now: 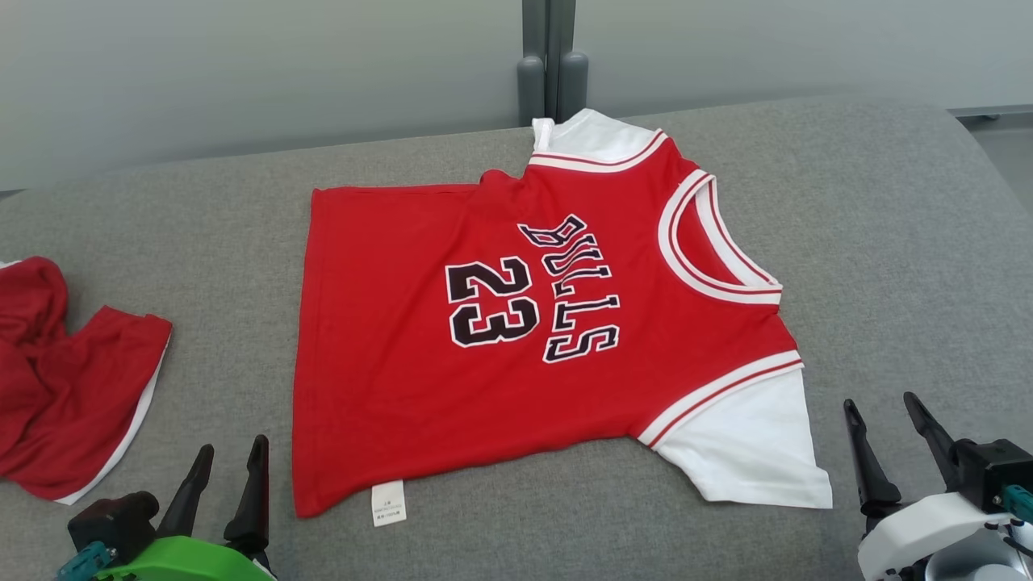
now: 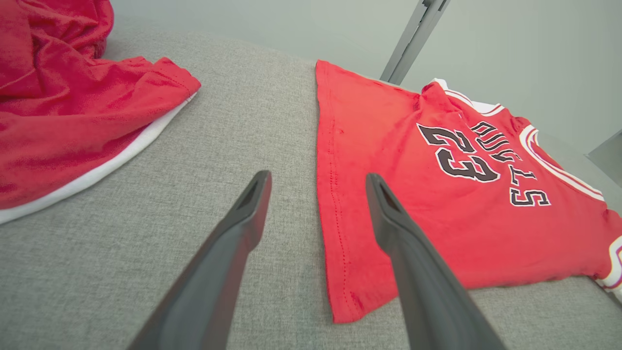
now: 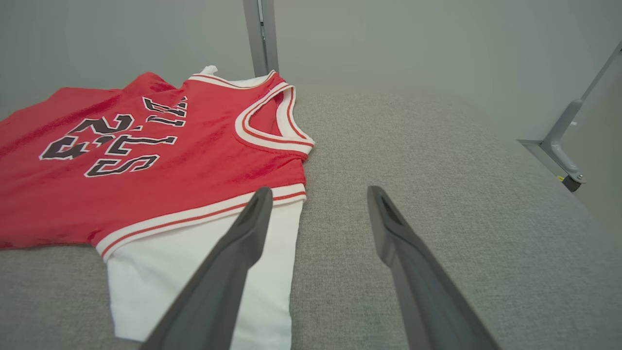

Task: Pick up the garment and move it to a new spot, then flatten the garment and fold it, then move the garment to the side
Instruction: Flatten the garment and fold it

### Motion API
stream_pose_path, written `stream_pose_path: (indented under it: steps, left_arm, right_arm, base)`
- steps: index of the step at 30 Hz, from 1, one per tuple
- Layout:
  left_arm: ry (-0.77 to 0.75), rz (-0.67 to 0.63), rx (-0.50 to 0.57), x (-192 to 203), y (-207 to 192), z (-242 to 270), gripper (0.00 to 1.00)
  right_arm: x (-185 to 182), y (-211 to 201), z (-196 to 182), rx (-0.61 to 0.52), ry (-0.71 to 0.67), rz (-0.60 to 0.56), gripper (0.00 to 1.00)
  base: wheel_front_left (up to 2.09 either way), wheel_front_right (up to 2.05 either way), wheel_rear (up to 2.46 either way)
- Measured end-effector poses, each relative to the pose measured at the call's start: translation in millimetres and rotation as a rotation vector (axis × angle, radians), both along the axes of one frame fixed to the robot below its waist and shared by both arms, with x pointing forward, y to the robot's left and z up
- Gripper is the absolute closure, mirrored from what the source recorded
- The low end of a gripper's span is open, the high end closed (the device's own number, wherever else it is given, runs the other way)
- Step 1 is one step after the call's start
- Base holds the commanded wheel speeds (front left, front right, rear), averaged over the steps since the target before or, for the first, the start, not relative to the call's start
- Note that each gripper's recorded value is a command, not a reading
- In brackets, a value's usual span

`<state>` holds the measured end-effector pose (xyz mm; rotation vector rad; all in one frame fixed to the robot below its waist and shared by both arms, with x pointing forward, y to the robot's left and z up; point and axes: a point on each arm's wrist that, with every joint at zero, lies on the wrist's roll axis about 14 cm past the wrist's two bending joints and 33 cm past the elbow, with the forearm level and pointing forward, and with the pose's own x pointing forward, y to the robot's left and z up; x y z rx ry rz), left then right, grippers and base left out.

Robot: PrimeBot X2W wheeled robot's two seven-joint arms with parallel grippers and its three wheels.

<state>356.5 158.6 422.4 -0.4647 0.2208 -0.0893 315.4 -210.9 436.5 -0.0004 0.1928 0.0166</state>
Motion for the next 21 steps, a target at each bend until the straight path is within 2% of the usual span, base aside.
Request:
stream_pose_path:
  steps: [6, 13, 21]
  left_arm:
    - [-0.052, 0.03, 0.062, -9, 8, 14, 0.0]
    - [-0.062, 0.07, 0.109, -23, 18, 17, 0.0]
    - [-0.084, 0.071, 0.119, -22, 8, 22, 0.0]
  right_arm:
    - [3, 19, 13, 0.008, -0.056, 0.032, 0.0]
    - [17, 36, 56, -0.118, -0.213, 0.122, 0.0]
    - [23, 45, 71, -0.132, -0.273, 0.111, 0.0]
  base:
    - [0.0, 0.0, 0.0]
    - [0.0, 0.0, 0.0]
    - [0.0, 0.0, 0.0]
